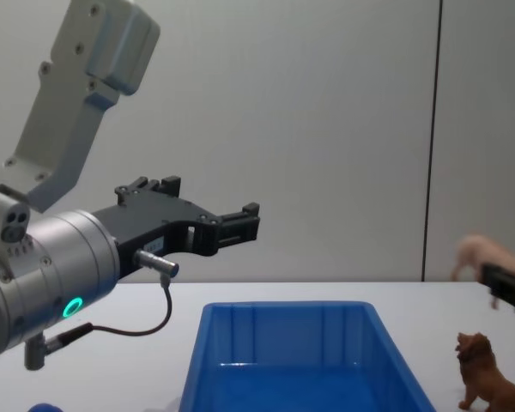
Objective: Pick up the two dolls from the table and place them into the box.
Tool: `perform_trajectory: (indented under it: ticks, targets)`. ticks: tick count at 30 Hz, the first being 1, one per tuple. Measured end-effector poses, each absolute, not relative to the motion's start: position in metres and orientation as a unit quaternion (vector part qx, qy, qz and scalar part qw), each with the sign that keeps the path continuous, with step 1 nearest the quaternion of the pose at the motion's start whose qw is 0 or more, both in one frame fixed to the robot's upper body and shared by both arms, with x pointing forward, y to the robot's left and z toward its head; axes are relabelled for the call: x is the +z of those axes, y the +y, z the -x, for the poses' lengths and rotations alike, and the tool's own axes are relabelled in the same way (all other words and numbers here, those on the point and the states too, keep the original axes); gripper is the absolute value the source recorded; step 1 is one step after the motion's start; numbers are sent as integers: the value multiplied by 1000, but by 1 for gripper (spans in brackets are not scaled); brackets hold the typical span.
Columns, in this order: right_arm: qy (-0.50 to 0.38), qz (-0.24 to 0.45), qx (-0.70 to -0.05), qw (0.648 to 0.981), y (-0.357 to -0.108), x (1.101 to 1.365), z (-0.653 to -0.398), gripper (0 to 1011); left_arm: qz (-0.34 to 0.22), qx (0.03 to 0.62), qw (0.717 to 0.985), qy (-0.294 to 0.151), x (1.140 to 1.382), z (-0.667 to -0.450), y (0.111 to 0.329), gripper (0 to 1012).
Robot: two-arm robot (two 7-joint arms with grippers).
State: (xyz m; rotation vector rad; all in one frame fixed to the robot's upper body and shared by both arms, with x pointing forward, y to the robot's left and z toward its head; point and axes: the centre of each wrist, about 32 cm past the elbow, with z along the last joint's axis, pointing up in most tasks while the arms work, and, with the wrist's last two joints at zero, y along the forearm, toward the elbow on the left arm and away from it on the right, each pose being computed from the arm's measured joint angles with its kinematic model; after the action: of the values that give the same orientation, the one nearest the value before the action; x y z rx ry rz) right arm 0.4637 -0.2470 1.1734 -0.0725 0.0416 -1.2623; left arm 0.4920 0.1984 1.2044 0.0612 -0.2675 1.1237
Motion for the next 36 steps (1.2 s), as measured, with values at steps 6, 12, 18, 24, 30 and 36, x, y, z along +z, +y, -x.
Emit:
perform_trajectory:
  ticks: [6,12,18,24,30,36]
  targets:
    - [29,17,-552,833,-232,1181,-471,362,-29,531,837,-126,1204,-492,198,1002]
    - [44,11,-517,855,-219,1183,-477,362,-29,531,837,-126,1204,-492,198,1002]
    - [65,10,-478,876,-204,1182,-485,422,-29,531,837,-126,1204,-492,198,1002]
    - [86,16,-447,890,-190,1179,-495,646,-29,531,837,-126,1204,-492,198,1002]
    - [97,23,-436,894,-183,1176,-502,822,-29,531,837,-126,1204,-492,198,1002]
    - [103,28,-439,892,-182,1174,-506,984,-29,531,837,-126,1204,-492,198,1002]
